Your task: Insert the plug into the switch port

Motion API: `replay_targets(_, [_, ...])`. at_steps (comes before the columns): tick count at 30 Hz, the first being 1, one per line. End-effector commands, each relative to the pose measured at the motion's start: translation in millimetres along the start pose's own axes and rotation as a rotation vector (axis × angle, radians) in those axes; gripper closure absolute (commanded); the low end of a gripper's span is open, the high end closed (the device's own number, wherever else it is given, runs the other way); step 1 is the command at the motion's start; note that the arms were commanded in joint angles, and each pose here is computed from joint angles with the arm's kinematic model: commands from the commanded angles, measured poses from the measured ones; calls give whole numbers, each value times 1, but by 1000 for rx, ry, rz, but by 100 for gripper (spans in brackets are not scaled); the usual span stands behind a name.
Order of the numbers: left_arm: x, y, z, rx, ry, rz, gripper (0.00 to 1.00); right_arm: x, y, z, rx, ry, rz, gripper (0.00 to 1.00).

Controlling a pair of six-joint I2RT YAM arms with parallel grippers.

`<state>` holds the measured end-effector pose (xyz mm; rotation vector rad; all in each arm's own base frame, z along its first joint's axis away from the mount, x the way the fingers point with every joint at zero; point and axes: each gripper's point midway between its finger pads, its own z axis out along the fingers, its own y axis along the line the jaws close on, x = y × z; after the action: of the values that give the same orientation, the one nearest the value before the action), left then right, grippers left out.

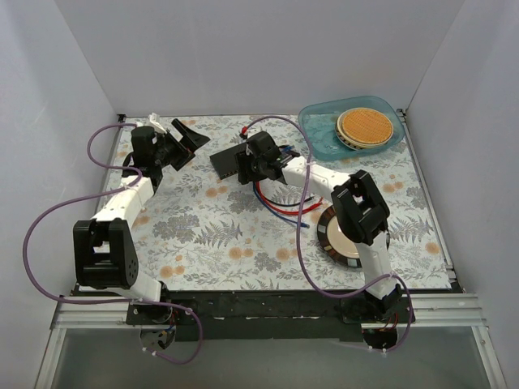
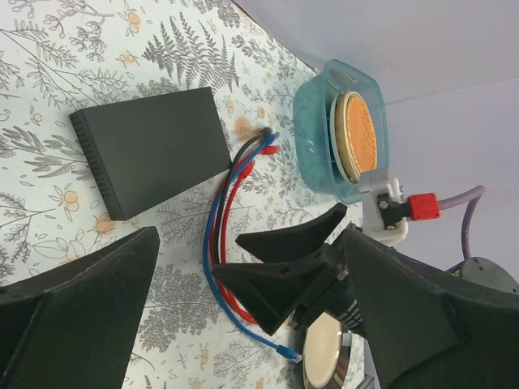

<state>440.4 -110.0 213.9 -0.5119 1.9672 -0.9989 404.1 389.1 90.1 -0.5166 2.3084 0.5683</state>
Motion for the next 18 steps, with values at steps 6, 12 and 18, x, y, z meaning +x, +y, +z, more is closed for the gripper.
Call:
replay_targets(6, [-21, -20, -19, 1, -70, 77, 2, -8, -32, 0, 208, -28, -11, 36])
replay_targets(12, [-16, -18, -17, 3, -53, 75, 2, -5, -35, 18, 210, -23, -30, 37])
replay_targets(18, [-15, -17, -19, 1, -53, 73, 2, -9, -38, 24, 222, -43, -37, 41])
